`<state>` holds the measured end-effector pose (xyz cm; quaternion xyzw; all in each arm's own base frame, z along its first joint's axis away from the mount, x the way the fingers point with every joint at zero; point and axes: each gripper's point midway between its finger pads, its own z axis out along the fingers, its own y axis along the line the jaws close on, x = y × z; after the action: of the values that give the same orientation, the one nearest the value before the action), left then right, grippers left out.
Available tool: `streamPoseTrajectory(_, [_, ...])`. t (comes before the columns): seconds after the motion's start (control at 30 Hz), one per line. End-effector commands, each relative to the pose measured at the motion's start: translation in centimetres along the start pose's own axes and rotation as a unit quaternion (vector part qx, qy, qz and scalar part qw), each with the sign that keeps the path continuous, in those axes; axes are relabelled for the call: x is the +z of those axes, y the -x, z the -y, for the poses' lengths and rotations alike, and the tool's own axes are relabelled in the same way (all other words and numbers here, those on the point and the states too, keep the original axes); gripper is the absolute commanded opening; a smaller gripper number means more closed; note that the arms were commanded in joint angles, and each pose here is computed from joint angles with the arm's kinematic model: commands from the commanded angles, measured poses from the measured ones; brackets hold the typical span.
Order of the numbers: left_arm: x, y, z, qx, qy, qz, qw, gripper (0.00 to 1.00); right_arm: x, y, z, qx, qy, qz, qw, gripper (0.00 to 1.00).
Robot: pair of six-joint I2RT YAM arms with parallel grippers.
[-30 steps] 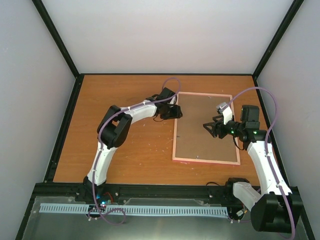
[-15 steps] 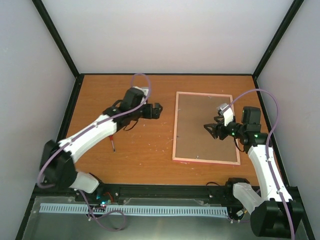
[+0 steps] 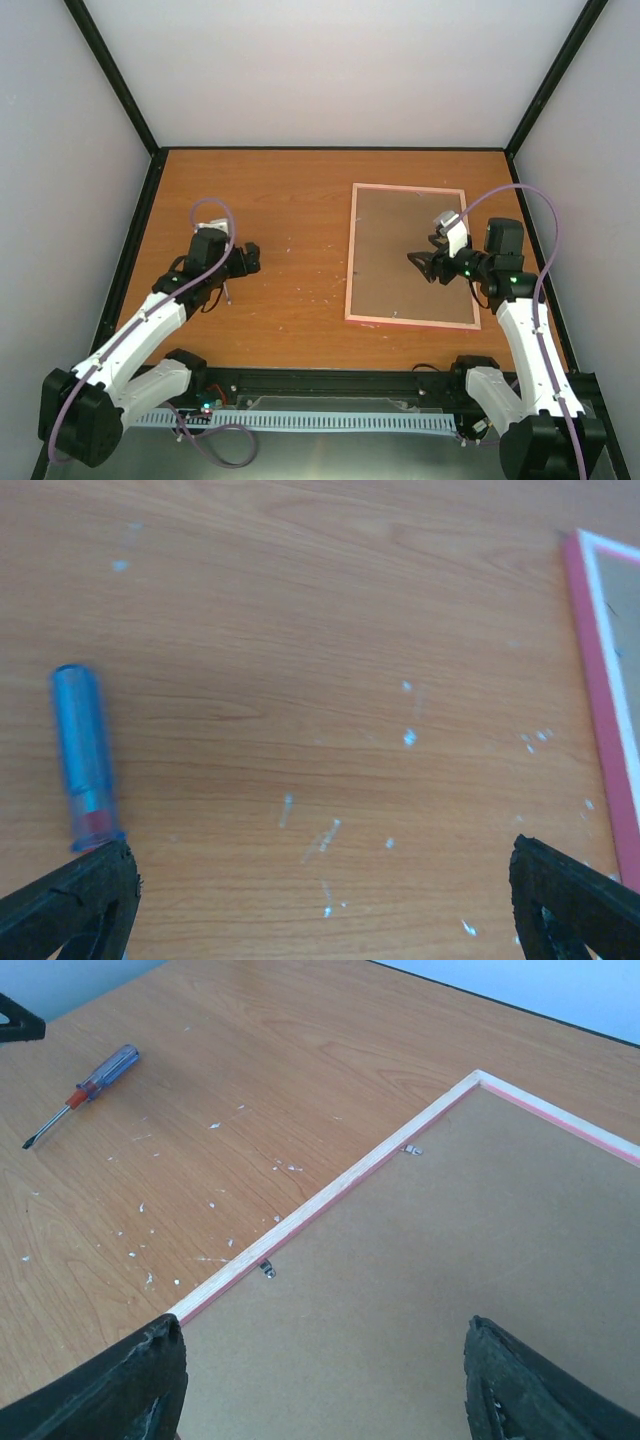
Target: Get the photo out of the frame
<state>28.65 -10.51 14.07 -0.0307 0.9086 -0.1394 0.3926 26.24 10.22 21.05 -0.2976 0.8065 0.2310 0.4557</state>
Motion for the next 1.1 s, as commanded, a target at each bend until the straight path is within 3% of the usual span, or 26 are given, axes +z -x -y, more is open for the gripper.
streamPoseTrajectory(0.0, [-1.5,0.3,-4.5,-0.153,0.122,0.018,0.981,1.00,-0.3,0.4,-0.2,-0.018,0.003,0.014,1.000,0.74])
streamPoseTrajectory(0.07, [-1.9,-1.1,-5.9,-0.193,0.168,-0.010,0.967,1.00,-0.3,0.4,-0.3,-0.018,0.006,0.014,1.000,0.74])
streamPoseTrajectory(0.17, [-1.2,-1.7,-4.0,-0.131,0.118,-0.053,0.983,1.00,-0.5,0.5,-0.5,-0.023,0.009,0.017,1.000,0.74])
streamPoseTrajectory(0.3, [-1.0,-3.1,-4.7,-0.159,0.142,-0.082,0.974,1.00,-0.7,0.7,-1.0,-0.030,0.018,0.022,0.999,0.75])
streamPoseTrajectory(0.43, [-0.2,-4.6,-3.4,-0.194,0.111,-0.121,0.967,1.00,-0.8,0.8,-1.5,-0.035,0.026,0.026,0.999,0.75])
streamPoseTrajectory(0.67, [1.2,-6.9,-5.3,-0.217,0.150,-0.161,0.951,1.00,-1.1,1.0,-2.2,-0.044,0.039,0.033,0.998,0.75])
streamPoseTrajectory(0.77, [1.5,-6.5,-5.8,-0.226,0.140,-0.153,0.952,0.91,-1.0,0.8,-2.4,-0.044,0.048,0.031,0.997,0.75])
streamPoseTrajectory(0.93, [2.1,-6.4,-7.2,-0.243,0.127,-0.159,0.948,0.55,-0.7,0.8,-2.6,-0.038,0.060,0.027,0.997,0.75])
streamPoseTrajectory(1.07, [3.0,-6.9,-7.8,-0.250,0.129,-0.178,0.943,0.48,-0.5,0.6,-3.7,-0.019,0.103,0.028,0.994,0.75])
